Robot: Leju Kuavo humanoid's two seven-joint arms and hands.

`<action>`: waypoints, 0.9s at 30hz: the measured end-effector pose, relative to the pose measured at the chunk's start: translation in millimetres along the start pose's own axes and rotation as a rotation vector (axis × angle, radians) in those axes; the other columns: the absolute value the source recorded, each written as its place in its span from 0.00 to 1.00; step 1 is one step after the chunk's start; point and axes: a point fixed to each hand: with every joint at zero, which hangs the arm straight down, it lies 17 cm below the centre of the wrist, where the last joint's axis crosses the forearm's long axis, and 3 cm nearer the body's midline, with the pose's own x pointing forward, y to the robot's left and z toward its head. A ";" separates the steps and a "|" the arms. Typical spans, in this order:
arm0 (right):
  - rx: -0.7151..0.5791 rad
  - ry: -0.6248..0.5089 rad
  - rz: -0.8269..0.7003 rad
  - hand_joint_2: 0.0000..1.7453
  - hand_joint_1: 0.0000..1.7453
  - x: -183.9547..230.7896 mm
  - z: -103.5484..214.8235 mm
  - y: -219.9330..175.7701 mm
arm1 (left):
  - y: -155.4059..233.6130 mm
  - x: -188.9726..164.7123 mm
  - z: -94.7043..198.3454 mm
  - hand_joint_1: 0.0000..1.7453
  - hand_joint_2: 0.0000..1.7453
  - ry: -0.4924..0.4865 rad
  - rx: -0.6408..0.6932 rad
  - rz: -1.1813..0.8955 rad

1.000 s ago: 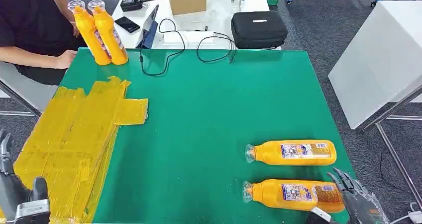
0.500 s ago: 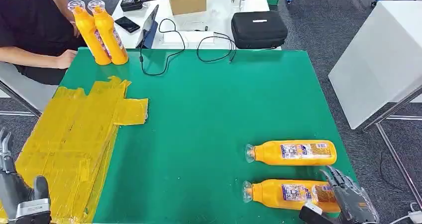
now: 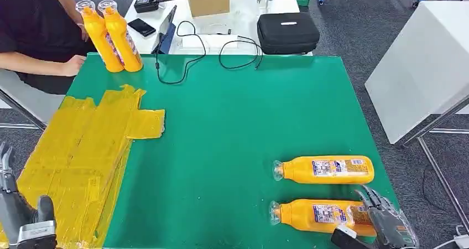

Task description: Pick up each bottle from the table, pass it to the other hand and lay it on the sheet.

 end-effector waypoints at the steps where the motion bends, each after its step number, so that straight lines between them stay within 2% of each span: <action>1: 0.001 -0.005 0.004 1.00 0.00 1.3 -1.1 0.0 | -0.1 0.0 0.0 0.00 0.00 0.000 0.000 0.001; 8: 0.007 -0.042 0.019 1.00 0.00 18.3 -15.6 4.0 | -0.2 -0.3 0.2 0.00 0.00 0.004 0.000 0.013; 9: 0.007 -0.046 0.021 1.00 1.00 20.5 -18.3 4.5 | -0.2 -0.3 0.2 0.00 0.00 0.004 0.000 0.013; 13: 0.100 -0.067 0.019 1.00 1.00 30.5 -18.6 31.3 | 1.0 0.0 -0.5 0.00 0.00 0.006 0.014 0.019; 18: 0.135 -0.071 0.006 1.00 1.00 34.9 -12.2 47.3 | -2.6 0.2 -1.4 0.00 0.00 0.002 0.015 0.028; 27: 0.164 -0.098 0.036 1.00 1.00 36.6 -10.3 51.6 | -6.3 0.6 -2.1 0.00 0.00 -0.003 0.007 0.034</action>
